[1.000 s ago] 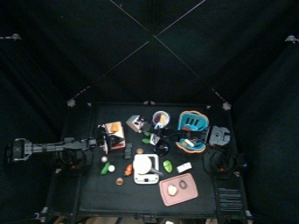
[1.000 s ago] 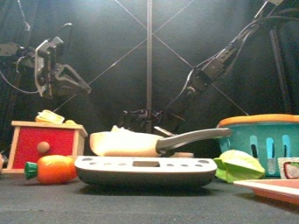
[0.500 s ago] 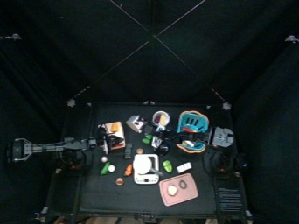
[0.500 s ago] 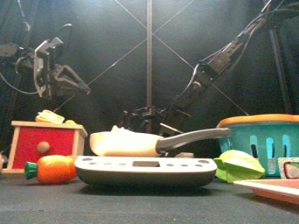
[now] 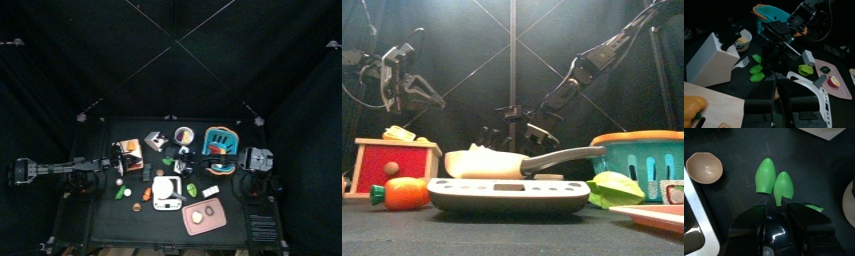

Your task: Grab corn husk

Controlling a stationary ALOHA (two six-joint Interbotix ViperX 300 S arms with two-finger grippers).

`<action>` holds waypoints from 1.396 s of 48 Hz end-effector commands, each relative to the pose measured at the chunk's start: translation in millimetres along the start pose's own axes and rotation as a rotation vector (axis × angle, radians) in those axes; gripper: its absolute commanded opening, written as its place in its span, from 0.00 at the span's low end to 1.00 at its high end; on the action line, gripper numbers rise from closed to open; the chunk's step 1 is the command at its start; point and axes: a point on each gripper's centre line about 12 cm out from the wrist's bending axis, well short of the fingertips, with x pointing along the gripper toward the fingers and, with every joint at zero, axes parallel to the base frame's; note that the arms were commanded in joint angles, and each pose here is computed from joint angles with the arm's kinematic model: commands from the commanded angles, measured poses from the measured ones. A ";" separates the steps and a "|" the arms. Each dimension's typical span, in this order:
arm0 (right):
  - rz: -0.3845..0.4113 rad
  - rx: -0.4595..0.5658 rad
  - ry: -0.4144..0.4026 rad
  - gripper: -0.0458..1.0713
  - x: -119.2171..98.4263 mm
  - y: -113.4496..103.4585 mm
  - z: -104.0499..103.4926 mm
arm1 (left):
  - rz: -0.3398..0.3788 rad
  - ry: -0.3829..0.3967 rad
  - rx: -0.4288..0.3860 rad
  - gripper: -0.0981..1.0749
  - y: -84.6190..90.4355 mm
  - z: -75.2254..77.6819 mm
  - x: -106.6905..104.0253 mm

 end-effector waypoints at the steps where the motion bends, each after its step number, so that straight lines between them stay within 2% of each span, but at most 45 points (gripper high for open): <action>1: 0.002 0.032 -0.072 0.67 -21.6 -5.6 17.8 | -0.003 -0.014 0.001 0.51 -1.1 4.5 1.2; 9: -0.003 0.121 -0.076 0.70 -23.5 -22.5 16.2 | -0.002 -0.012 -0.002 0.51 -0.8 4.0 1.0; 21: -0.011 0.177 -0.056 0.83 -24.3 -34.7 6.9 | -0.001 -0.011 -0.002 0.51 -0.8 3.8 1.0; 26: -0.020 0.193 -0.035 0.86 -23.1 -40.2 1.4 | -0.002 -0.011 0.000 0.51 -0.8 3.8 1.0; 33: -0.030 0.249 -0.027 0.86 -22.3 -53.4 -2.9 | 0.000 -0.010 -0.001 0.51 -0.4 3.7 1.0; 39: -0.039 0.252 -0.024 0.86 -21.8 -58.7 -3.9 | 0.000 -0.010 -0.001 0.51 -0.4 3.7 1.0; 67: -0.049 0.230 0.085 0.84 4.5 -57.3 -25.7 | -0.001 -0.009 0.000 0.51 -0.8 3.6 1.0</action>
